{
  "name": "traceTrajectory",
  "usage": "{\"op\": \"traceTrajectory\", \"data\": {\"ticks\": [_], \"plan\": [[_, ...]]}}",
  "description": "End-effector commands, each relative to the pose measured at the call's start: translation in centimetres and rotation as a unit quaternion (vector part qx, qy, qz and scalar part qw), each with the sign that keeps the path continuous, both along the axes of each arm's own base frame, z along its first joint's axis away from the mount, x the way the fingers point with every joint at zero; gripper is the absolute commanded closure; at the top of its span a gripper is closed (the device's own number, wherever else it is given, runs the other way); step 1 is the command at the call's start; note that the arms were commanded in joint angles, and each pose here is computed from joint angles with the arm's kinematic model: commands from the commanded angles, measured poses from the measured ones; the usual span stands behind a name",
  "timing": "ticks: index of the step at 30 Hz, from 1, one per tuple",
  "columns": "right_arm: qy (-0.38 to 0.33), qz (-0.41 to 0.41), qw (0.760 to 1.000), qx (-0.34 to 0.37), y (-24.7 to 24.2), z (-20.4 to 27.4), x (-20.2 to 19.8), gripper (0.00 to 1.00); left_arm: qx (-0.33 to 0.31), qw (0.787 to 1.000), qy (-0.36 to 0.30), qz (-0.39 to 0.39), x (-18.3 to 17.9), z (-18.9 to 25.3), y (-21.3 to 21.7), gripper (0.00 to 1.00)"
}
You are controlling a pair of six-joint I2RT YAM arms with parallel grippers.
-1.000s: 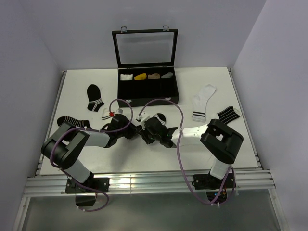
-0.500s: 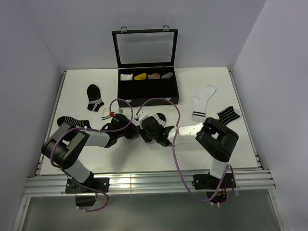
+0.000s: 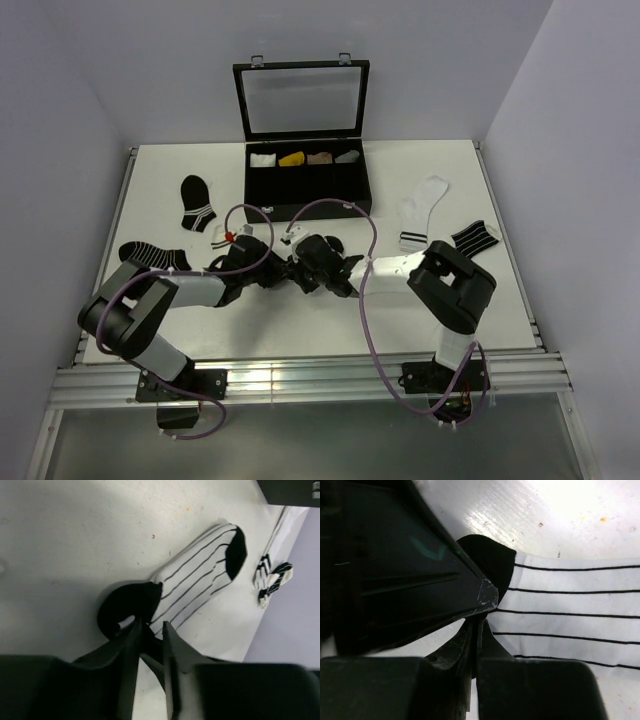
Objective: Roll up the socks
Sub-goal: Roll the sock at the center of the board.
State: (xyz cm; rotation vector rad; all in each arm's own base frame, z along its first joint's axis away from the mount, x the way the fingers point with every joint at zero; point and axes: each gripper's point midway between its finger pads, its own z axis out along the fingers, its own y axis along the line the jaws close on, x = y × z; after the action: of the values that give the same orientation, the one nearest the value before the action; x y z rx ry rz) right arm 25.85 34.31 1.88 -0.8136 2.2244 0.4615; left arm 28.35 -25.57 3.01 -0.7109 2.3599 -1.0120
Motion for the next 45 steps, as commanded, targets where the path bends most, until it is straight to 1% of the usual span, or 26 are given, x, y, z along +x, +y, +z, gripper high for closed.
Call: {"op": "traceTrajectory", "data": {"ticks": [1,3,4,5,6,8,10,11,12,13,19,24,34,38,41,45], "plan": [[0.076,0.004,0.997,0.033,-0.1,-0.4,-0.7,1.00,0.004,1.000,-0.009,0.019,-0.2,1.2,0.9,0.68],[0.112,0.016,0.992,0.062,0.4,-0.1,-1.4,1.00,0.001,0.999,-0.026,0.029,-0.1,2.4,1.3,0.61],[0.121,0.018,0.990,0.077,0.5,0.1,-1.4,1.00,0.003,0.999,-0.031,0.033,-0.1,2.7,1.6,0.54],[0.131,0.012,0.987,0.087,0.0,0.1,-1.0,1.00,0.000,0.998,-0.040,0.038,-0.2,3.6,1.9,0.50],[0.154,0.022,0.982,0.106,0.4,0.4,-1.6,1.00,0.000,0.998,-0.040,0.038,-0.5,3.7,2.1,0.42],[0.171,0.017,0.977,0.123,0.0,0.6,-1.0,1.00,0.004,0.997,-0.059,0.058,-0.2,4.8,2.9,0.35],[0.199,0.022,0.969,0.143,0.3,0.8,-1.3,1.00,0.007,0.996,-0.058,0.065,-0.7,4.6,3.5,0.30],[0.208,0.022,0.966,0.151,0.3,0.9,-1.4,1.00,0.003,0.996,-0.062,0.067,-0.7,5.0,3.6,0.30],[0.220,0.012,0.961,0.165,0.2,1.1,-1.0,1.00,0.008,0.996,-0.056,0.068,-1.1,4.6,3.8,0.30],[0.232,0.025,0.955,0.184,0.5,1.6,-1.2,1.00,0.008,0.996,-0.053,0.069,-1.2,4.4,3.9,0.30],[0.282,0.010,0.938,0.201,0.2,0.6,-1.1,1.00,0.015,0.998,-0.019,0.061,-1.7,2.2,3.5,0.30],[0.323,-0.008,0.921,0.218,-0.4,-0.5,-1.2,1.00,0.025,0.999,-0.008,0.048,-1.3,1.3,2.7,0.31],[0.333,-0.030,0.915,0.227,-1.2,-1.4,-0.5,1.00,0.036,0.998,0.017,0.039,-1.4,-0.7,1.9,0.35],[0.333,-0.036,0.914,0.230,-1.3,-1.3,-0.2,0.99,0.042,0.998,0.020,0.032,-1.6,-1.0,1.6,0.40],[0.334,-0.039,0.913,0.231,-1.4,-1.4,-0.2,0.98,0.052,0.998,0.025,0.030,-1.7,-1.5,1.7,0.45],[0.332,-0.037,0.913,0.233,-1.4,-1.2,-0.2,0.96,0.058,0.997,0.033,0.024,-1.6,-2.2,1.5,0.57]]}}
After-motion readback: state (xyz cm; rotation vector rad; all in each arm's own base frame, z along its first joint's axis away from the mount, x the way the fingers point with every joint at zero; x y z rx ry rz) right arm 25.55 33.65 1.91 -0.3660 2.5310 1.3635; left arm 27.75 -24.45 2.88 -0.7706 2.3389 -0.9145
